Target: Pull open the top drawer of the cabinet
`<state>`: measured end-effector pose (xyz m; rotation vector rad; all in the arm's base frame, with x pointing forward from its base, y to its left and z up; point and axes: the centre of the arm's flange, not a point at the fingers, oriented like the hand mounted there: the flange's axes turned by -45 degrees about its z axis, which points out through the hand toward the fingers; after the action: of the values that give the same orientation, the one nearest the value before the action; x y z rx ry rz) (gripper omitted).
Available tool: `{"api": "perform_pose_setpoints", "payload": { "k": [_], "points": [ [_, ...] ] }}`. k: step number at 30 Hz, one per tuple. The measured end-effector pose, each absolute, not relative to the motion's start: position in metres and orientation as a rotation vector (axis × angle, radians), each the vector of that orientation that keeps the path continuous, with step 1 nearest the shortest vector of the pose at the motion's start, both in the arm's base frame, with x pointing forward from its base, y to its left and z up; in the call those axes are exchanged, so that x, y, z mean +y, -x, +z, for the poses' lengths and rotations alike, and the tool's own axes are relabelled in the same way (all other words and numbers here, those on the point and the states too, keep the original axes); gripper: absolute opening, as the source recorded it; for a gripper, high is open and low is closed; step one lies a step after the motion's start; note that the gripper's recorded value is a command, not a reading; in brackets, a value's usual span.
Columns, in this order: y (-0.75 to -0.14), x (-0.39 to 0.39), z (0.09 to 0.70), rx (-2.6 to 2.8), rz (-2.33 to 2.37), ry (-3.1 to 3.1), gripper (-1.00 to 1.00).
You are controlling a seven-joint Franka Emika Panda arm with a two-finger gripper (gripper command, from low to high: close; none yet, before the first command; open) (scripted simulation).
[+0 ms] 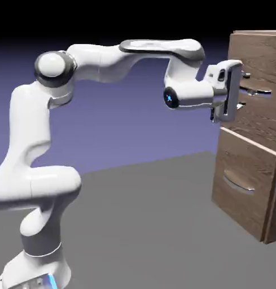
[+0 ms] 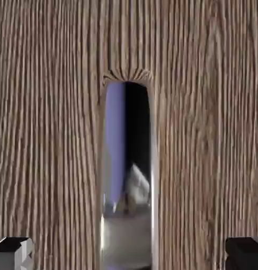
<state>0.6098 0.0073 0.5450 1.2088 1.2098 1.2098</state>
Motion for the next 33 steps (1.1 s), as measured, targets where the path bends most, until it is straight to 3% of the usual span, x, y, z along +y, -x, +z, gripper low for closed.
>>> {"api": "perform_pose_setpoints", "payload": {
  "k": [13, 26, 33],
  "points": [
    [-0.522, 0.007, 0.545, 1.21, 1.21, -1.209, -1.0],
    [-0.388, 0.007, 0.545, 1.21, 1.209, -1.209, -1.0],
    [-0.354, 0.007, 0.545, 1.21, 1.21, -1.209, -1.0]
  ]
}}
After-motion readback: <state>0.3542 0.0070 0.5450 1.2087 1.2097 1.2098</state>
